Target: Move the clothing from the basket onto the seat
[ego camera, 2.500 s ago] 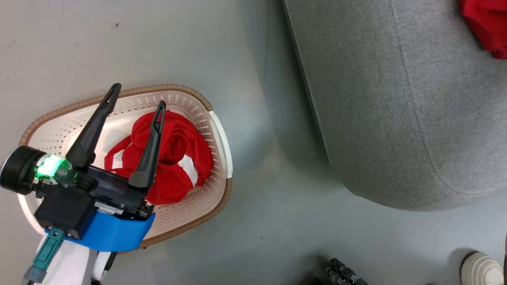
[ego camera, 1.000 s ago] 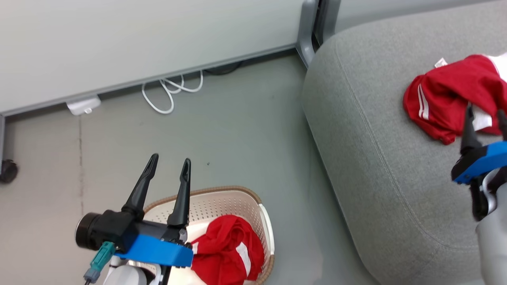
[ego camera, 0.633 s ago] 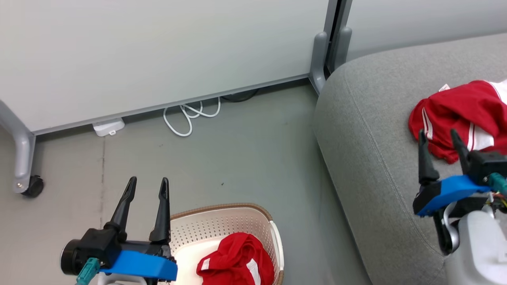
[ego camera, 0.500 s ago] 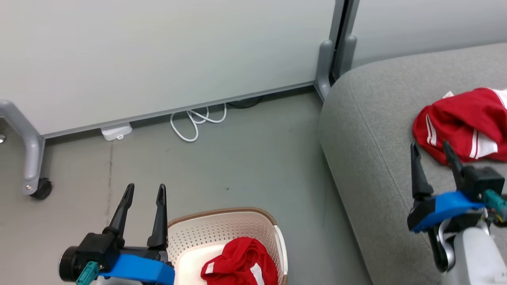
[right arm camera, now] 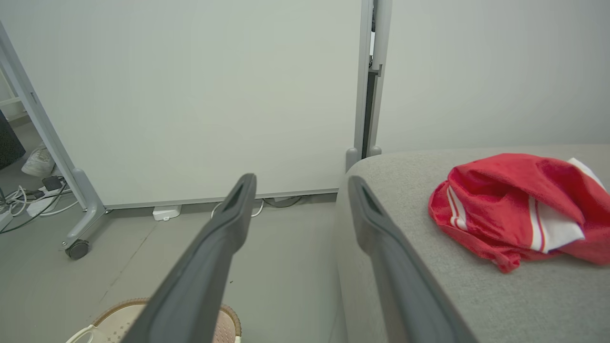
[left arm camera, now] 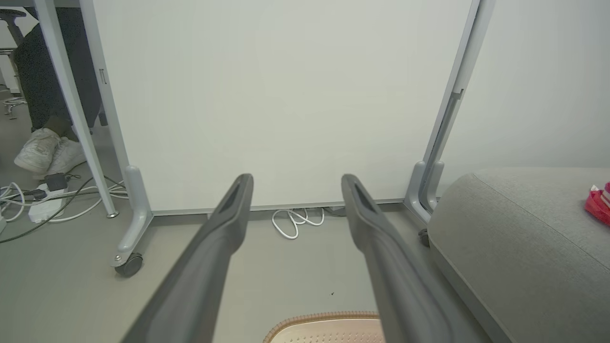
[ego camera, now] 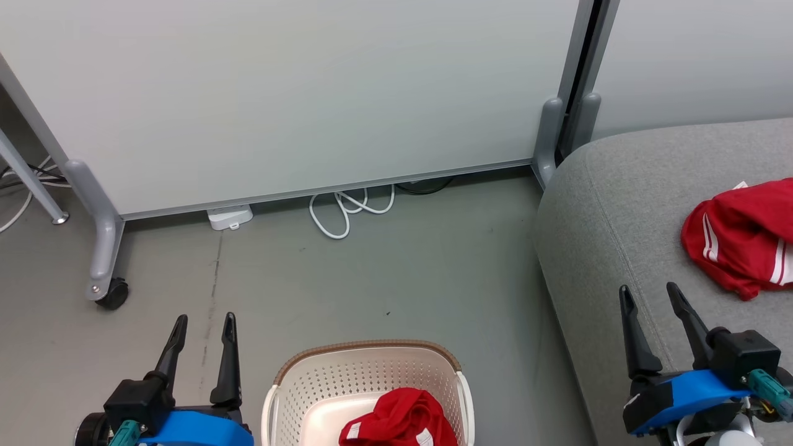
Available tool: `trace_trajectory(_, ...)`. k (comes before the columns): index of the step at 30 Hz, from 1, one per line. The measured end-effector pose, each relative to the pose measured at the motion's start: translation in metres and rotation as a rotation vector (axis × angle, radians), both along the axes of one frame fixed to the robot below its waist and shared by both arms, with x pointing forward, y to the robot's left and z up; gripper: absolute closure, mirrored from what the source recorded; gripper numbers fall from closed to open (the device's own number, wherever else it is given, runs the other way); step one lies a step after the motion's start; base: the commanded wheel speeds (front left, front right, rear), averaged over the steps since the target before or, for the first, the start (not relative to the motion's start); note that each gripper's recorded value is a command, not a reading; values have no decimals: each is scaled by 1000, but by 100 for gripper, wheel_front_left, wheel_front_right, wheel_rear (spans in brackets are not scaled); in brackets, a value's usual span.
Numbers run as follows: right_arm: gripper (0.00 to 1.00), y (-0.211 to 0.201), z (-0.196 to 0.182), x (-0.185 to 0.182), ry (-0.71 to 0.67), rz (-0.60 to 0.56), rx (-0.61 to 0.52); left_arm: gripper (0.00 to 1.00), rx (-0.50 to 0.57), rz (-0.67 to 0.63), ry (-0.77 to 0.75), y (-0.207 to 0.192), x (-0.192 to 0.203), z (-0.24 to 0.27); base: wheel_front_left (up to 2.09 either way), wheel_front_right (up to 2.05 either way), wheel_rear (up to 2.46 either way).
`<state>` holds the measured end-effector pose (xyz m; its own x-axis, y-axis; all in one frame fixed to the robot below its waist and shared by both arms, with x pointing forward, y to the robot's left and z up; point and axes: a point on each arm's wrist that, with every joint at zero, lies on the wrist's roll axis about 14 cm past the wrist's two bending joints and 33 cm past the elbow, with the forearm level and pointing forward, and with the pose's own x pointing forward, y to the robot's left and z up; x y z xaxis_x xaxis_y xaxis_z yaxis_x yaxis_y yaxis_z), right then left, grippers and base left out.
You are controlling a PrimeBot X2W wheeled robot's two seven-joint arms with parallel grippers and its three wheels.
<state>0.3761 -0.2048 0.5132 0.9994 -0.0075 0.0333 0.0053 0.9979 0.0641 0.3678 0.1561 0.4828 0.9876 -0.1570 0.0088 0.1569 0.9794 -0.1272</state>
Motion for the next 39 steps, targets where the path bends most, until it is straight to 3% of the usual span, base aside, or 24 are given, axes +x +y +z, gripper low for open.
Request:
trace_trajectory(9, 0, 12, -7, -5, 27, 40, -58, 0, 7, 51, 19, 18, -7, -6, 0, 0, 0)
trace_trajectory(23, 0, 17, -10, -5, 39, 55, -62, 0, 9, 64, 32, 23, -10, -10, 0, 0, 0)
trace_trajectory(39, 0, 22, -18, 4, 58, 68, -46, 0, 10, 16, 104, 7, 4, -34, 0, 0, 0)
